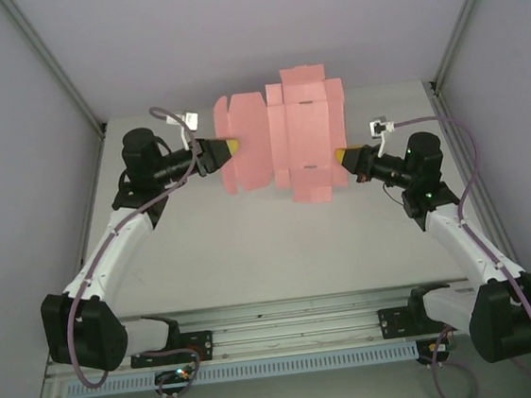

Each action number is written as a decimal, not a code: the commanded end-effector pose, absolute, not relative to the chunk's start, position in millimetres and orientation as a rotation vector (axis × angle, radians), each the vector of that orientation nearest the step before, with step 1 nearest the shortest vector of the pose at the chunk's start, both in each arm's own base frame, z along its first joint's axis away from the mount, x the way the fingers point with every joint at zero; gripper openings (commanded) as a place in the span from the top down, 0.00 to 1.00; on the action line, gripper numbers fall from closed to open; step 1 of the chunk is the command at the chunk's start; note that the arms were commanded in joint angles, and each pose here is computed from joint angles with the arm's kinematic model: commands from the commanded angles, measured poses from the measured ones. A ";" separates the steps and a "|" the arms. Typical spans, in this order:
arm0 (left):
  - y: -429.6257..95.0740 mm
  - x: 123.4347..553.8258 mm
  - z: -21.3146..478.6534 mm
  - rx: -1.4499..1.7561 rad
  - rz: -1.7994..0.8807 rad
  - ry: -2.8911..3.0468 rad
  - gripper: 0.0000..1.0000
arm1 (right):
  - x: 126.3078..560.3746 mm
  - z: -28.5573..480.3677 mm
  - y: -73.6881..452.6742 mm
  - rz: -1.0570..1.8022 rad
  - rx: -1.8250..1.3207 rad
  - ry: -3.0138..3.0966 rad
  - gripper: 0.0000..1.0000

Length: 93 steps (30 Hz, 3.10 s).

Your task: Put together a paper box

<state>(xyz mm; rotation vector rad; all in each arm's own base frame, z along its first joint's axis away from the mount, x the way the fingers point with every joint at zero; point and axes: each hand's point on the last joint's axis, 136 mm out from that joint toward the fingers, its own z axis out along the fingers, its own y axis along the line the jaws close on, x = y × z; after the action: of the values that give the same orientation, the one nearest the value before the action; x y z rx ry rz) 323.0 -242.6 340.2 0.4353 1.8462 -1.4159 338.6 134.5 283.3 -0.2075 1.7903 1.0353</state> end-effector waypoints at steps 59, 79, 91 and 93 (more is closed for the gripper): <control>-174.1 350.6 167.5 0.091 -0.708 2.447 0.00 | 380.1 129.5 227.4 -0.676 -1.345 1.468 1.00; -224.9 363.9 154.3 0.276 -0.779 2.470 0.00 | 371.8 166.2 228.6 -0.569 -1.293 1.512 1.00; -244.4 370.6 166.7 0.271 -0.432 2.383 0.00 | 361.9 178.6 233.2 -0.438 -1.246 1.550 1.00; -249.7 371.6 170.3 0.259 -0.413 2.357 0.00 | 359.2 179.1 233.0 -0.412 -1.237 1.556 1.00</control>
<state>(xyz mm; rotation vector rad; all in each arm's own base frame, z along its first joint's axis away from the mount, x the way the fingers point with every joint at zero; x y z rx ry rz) 362.7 -245.7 161.7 0.2946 2.4042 -0.4955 363.9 211.4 148.3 -1.2955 1.6167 -0.5557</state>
